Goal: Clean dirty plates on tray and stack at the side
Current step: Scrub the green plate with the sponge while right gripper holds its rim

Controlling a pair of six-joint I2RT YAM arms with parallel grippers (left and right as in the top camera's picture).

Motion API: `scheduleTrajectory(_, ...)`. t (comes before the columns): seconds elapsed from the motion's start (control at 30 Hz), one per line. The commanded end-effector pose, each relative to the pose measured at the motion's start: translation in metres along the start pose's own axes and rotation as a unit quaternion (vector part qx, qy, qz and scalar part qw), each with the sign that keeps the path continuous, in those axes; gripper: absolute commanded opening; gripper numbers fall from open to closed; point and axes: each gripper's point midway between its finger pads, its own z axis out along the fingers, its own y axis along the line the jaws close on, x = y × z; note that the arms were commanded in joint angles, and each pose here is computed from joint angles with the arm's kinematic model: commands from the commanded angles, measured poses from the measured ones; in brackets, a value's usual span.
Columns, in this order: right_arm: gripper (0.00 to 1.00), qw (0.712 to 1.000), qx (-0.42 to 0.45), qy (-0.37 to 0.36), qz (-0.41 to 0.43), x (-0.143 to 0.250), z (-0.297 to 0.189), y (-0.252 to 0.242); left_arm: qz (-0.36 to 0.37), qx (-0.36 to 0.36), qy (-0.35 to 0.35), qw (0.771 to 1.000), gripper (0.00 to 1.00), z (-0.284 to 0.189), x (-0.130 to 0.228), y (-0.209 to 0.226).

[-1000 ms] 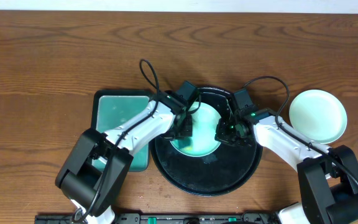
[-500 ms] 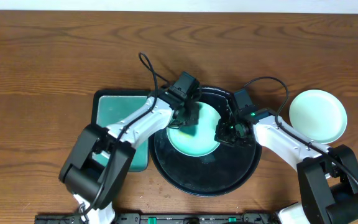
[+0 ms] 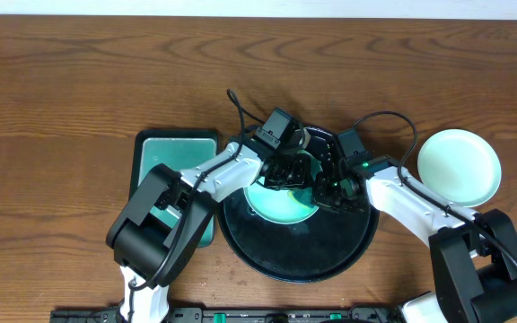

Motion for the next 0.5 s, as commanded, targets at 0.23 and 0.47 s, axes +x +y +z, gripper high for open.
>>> scheduleTrajectory(0.23, 0.01, 0.998, 0.052, 0.014, -0.014, 0.01, 0.015, -0.025, -0.051, -0.251, -0.093, 0.962, 0.07, -0.043, -0.042, 0.098)
scheduleTrajectory(0.47, 0.01, 0.998, 0.052, 0.013, -0.016, 0.01, 0.015, -0.025, -0.056, -0.398, -0.116, 0.908, 0.07, -0.1, -0.054, 0.138)
